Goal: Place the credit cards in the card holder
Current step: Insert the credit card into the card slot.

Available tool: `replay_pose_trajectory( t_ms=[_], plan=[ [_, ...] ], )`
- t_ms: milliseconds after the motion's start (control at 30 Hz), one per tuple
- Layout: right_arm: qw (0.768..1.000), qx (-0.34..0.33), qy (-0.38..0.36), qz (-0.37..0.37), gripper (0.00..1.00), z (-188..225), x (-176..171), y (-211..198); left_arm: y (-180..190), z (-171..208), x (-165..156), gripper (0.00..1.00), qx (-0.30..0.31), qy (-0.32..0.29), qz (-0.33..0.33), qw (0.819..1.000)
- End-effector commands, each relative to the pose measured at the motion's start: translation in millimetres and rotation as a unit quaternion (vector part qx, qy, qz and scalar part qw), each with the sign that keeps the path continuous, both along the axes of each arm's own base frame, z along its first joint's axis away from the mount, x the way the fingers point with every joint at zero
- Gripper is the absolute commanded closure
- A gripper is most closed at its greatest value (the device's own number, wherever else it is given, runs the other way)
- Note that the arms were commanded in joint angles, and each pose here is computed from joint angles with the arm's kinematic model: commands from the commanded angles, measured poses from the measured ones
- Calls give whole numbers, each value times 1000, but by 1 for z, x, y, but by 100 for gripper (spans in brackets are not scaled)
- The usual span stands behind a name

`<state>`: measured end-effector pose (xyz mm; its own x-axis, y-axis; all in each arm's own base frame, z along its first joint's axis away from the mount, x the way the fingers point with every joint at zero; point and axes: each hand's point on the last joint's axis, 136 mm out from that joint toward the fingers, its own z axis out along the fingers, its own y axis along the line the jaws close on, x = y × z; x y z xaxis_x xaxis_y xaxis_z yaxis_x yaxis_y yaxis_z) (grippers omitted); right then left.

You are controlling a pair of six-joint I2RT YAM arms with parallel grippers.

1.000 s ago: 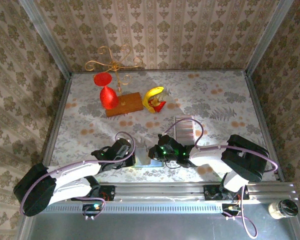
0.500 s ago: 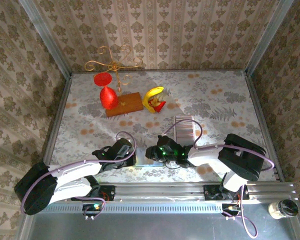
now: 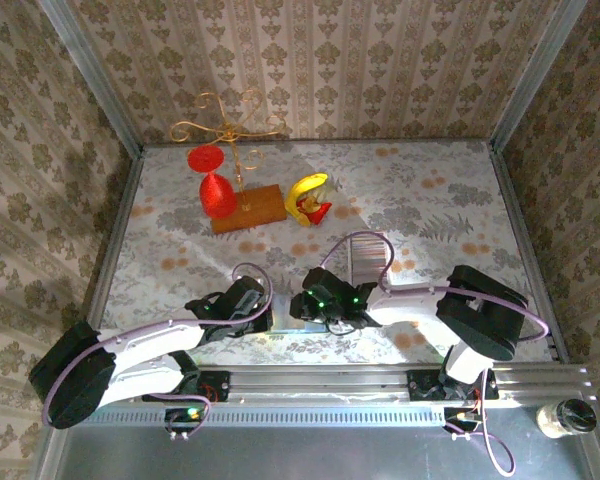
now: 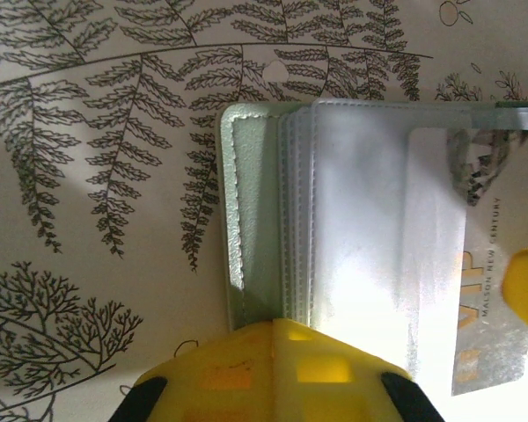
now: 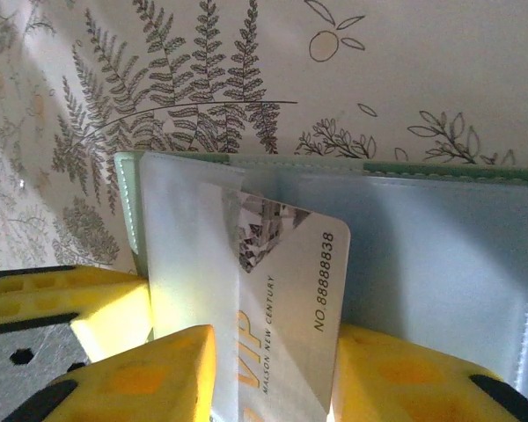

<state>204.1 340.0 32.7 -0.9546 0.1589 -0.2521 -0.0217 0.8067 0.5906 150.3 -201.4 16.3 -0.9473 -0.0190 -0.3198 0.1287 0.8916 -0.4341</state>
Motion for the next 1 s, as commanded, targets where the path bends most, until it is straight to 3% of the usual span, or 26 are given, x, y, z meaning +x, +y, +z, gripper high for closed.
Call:
replay_pose_trajectory(
  t_ms=[0,200,333,533,967],
  plan=[
    [1000,-27,-1,17,62,-3,-2,4,13,-21,-12,100,43,28,-7,999],
    [999,-51,-8,10,59,1,-2,-8,12,-20,-12,100,42,26,-7,999],
    [998,-56,-6,9,63,1,-6,-14,12,-20,-12,100,41,25,-7,999],
    [999,-47,-5,25,71,2,-7,2,11,-19,-12,100,39,25,-8,999],
    [998,-35,-5,45,73,7,-10,27,13,-18,-13,100,37,24,-5,999]
  ],
)
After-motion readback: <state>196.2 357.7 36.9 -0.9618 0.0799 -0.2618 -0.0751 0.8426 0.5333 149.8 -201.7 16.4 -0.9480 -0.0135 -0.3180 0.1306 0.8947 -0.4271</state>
